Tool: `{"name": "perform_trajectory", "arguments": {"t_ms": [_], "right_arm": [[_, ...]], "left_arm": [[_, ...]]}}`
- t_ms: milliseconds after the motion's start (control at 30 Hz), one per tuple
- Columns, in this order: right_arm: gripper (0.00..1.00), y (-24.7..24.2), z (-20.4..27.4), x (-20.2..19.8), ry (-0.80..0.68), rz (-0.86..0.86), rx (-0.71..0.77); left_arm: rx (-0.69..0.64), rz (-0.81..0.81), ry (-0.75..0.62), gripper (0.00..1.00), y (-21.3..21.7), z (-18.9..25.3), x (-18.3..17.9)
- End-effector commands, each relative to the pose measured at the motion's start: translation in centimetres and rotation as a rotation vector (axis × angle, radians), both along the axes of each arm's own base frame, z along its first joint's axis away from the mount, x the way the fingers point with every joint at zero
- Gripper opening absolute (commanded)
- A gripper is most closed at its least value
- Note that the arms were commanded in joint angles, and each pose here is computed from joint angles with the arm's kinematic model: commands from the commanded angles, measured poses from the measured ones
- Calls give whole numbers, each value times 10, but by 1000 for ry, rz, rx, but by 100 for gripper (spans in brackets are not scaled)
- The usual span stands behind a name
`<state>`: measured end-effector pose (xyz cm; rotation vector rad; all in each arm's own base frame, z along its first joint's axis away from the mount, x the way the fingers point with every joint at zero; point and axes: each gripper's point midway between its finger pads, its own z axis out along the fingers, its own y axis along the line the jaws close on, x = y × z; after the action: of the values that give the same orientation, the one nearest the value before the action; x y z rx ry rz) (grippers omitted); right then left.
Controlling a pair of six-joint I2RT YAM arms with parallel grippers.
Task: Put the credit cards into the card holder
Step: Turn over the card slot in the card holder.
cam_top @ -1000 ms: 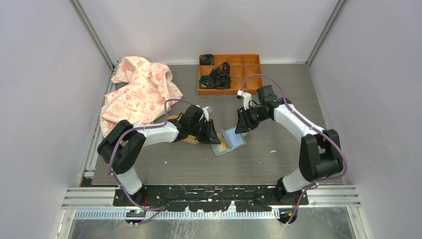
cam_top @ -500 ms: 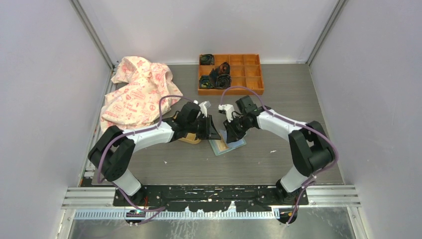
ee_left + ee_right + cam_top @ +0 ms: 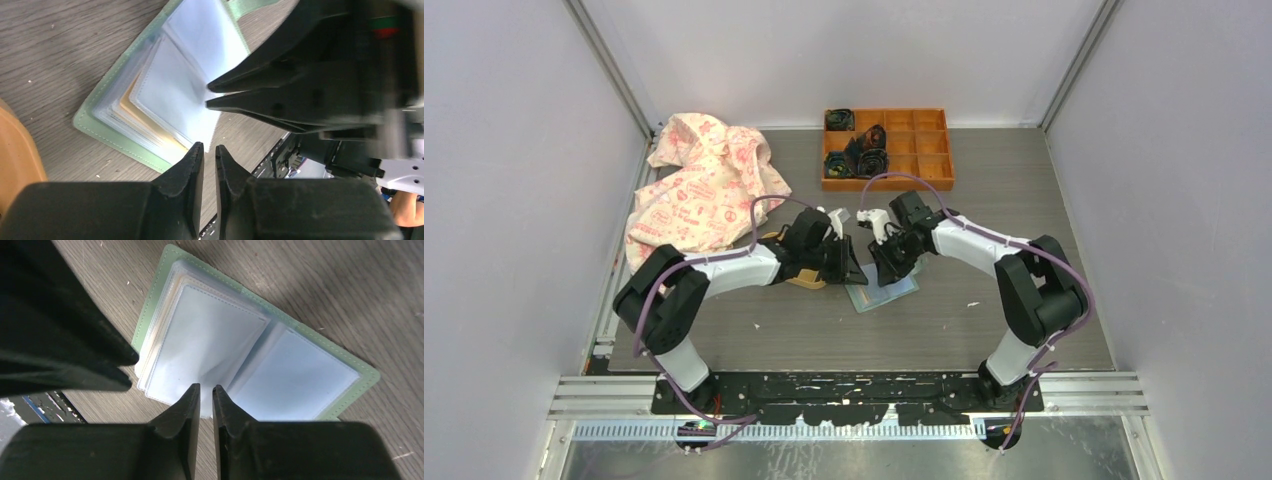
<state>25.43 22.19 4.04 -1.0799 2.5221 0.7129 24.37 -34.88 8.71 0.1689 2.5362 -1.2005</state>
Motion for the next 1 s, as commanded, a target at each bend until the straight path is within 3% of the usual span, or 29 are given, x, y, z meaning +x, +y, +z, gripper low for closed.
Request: {"name": "perform_trajectory", "arguments": {"t_ms": [0,200,433,733,967], "right_arm": [[24,1,45,11,-100,24,99],[34,4,60,-3,-162,109,170],[35,3,52,-4,-136,110,154],[36,0,38,-4,-129,126,102],[53,-4,23,0,-197,164,12]], "left_arm": [[-28,-1,-30,15,-7,6,8],[-3,-8,-28,15,-4,0,8],[8,-17,-12,15,-8,-9,11],[117,21,52,14,14,-46,7],[46,6,24,14,9,-29,6]]}}
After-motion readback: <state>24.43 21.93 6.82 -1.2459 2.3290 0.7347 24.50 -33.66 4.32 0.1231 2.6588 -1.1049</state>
